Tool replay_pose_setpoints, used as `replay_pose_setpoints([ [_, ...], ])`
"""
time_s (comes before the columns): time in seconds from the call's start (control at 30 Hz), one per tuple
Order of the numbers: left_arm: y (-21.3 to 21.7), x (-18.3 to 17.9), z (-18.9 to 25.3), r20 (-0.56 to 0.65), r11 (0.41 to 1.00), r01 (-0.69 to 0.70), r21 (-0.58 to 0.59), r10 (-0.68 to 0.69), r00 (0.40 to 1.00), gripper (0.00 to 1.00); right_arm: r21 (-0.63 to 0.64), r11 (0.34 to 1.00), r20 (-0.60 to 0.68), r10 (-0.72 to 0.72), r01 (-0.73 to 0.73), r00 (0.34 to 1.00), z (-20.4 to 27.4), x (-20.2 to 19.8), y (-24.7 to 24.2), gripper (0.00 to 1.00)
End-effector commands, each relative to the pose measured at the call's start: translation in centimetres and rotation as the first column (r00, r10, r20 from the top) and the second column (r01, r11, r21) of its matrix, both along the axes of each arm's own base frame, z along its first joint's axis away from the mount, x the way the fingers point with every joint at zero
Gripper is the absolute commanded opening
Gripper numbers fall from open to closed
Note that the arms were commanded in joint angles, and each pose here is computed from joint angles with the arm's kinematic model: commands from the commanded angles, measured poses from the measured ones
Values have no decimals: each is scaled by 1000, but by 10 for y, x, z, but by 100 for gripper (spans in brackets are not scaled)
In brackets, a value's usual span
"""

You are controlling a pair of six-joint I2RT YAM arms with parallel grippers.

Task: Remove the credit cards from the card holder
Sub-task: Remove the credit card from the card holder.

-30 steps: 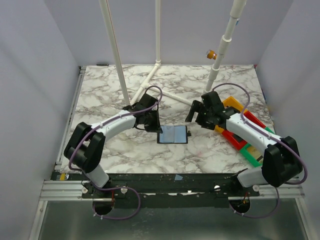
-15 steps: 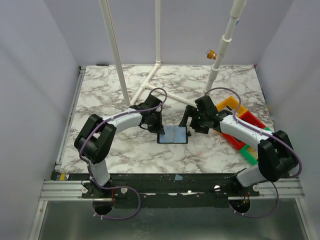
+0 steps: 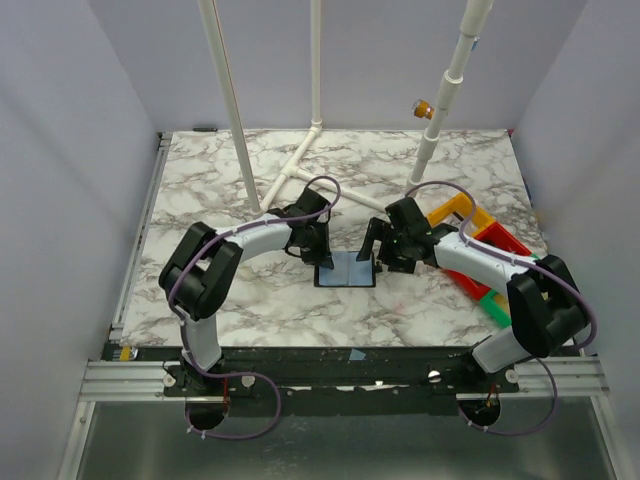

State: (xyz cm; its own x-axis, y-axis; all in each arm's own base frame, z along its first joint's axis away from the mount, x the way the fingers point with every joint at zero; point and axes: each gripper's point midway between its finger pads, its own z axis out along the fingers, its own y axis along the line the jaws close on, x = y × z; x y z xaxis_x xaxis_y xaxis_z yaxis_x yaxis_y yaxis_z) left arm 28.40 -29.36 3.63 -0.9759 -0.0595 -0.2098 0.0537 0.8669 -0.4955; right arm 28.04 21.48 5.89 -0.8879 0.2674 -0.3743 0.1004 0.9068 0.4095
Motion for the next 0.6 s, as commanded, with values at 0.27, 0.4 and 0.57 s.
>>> replay_pose_setpoints([
  [0.27, -27, 1, 1, -6, 998, 46, -44, -47, 999, 0, -12, 1000, -2, 4, -4, 1000, -6, -2, 1, 100],
  [0.4, -32, 0, 0, -15, 998, 49, -51, -50, 999, 0, -16, 1000, 18, 3, -3, 1000, 2, 0, 1, 100],
  [0.57, -39, -1, -1, -29, 996, 50, -67, -52, 998, 0, -7, 1000, 33, 3, -2, 999, 11, -1, 7, 96],
])
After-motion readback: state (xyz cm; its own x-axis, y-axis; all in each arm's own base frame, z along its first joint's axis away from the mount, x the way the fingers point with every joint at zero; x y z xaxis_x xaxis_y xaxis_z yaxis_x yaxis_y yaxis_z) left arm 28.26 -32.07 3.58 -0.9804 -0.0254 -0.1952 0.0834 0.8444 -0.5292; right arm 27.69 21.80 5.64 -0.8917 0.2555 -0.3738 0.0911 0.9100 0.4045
